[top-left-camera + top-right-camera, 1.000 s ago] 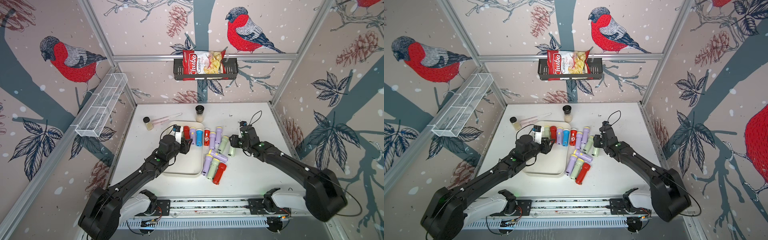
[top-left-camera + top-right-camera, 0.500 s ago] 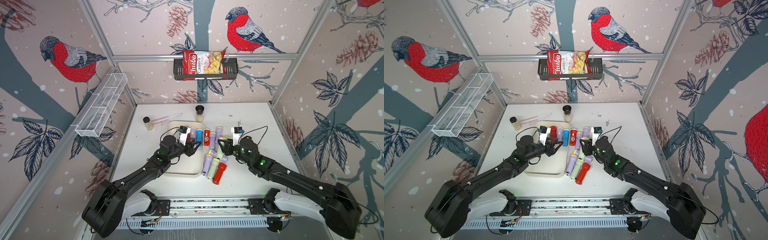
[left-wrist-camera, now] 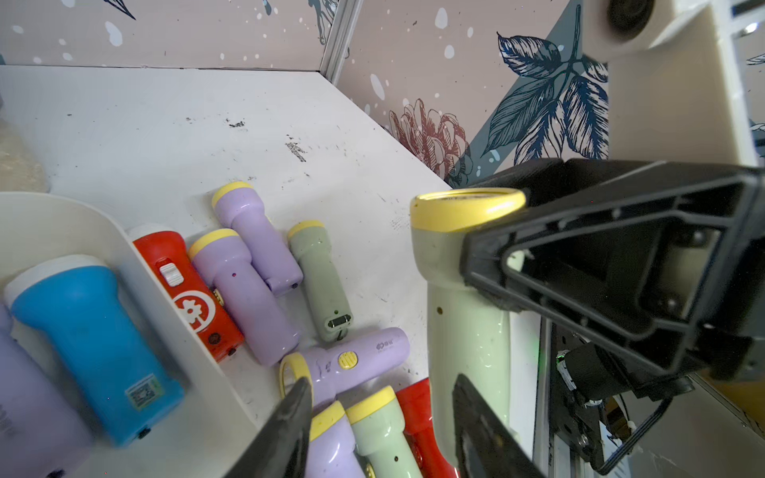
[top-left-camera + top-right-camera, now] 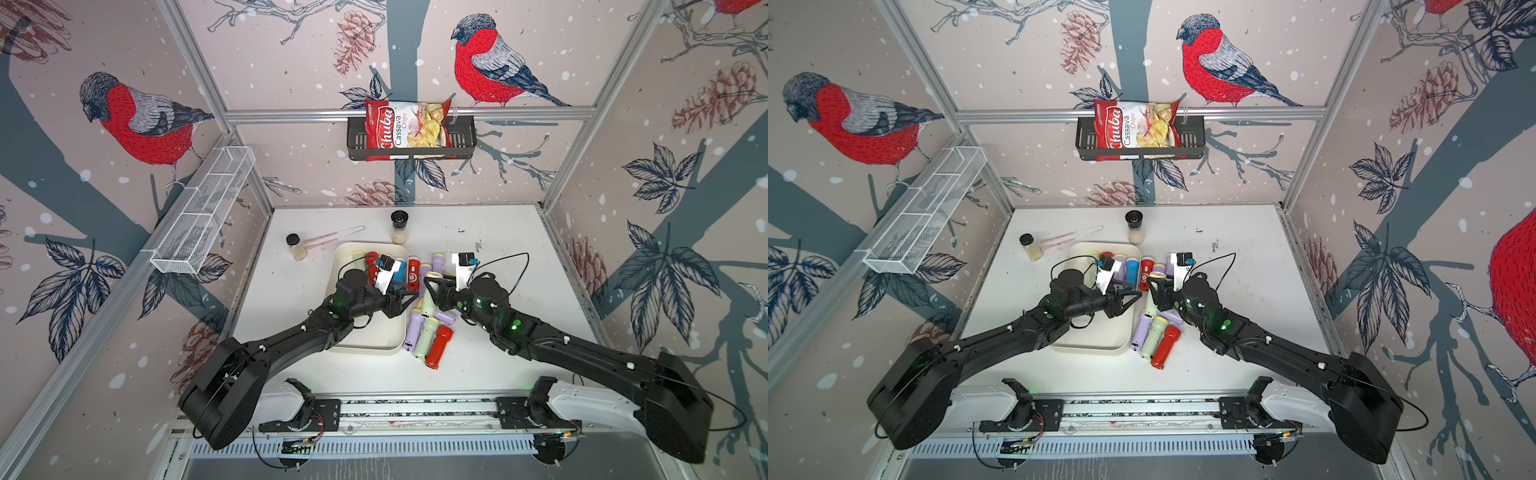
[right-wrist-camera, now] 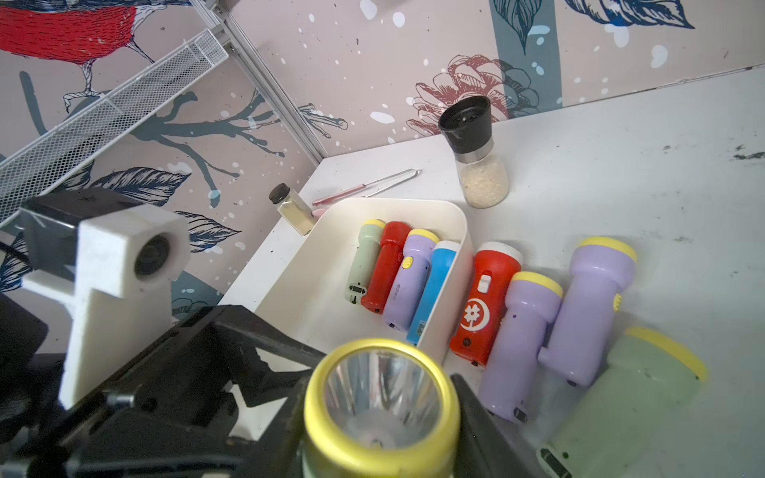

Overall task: Put the flashlights into the storage boxes
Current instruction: Place the flashlight at the storage box.

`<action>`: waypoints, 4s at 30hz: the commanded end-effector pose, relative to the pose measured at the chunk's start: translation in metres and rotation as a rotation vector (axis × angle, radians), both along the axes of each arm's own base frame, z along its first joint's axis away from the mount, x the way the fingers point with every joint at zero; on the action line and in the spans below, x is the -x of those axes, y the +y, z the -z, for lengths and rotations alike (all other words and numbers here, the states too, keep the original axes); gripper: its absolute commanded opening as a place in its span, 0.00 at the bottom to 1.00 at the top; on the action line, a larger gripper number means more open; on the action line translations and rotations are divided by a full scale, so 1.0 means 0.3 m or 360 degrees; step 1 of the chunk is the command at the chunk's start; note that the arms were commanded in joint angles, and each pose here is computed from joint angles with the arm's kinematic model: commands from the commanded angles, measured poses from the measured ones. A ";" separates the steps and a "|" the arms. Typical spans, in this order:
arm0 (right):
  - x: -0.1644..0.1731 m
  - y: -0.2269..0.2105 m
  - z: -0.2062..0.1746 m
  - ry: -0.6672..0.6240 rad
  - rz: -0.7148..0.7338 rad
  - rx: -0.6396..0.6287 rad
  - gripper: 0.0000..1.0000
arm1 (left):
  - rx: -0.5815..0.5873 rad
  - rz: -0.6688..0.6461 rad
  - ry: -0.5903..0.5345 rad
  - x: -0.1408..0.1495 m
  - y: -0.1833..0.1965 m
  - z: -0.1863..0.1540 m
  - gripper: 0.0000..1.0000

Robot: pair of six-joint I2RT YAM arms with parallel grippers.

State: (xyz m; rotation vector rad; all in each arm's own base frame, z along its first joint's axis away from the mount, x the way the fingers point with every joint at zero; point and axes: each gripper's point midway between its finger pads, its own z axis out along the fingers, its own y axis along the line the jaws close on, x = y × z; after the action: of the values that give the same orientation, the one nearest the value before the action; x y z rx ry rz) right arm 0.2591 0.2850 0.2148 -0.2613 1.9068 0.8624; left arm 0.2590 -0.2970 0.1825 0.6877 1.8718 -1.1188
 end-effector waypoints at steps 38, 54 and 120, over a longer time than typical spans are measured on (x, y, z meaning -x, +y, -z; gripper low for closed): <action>-0.030 0.034 -0.091 -0.0164 0.0083 0.0028 1.00 | 0.0028 -0.0217 0.0223 -0.042 -0.001 0.039 0.24; -0.049 -0.011 -0.038 -0.0117 0.0157 0.0083 1.00 | -0.0294 -0.0670 0.0871 0.011 0.255 0.369 0.26; -0.071 -0.099 0.008 -0.0075 0.0293 0.0147 1.00 | -0.0329 -0.0634 0.0619 0.002 0.176 0.207 0.50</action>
State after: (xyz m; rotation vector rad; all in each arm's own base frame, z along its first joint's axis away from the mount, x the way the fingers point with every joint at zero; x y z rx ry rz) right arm 0.2770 0.2622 0.2096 -0.1910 1.9102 0.6599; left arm 0.2564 -0.2512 0.1194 0.1913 2.3488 -0.9242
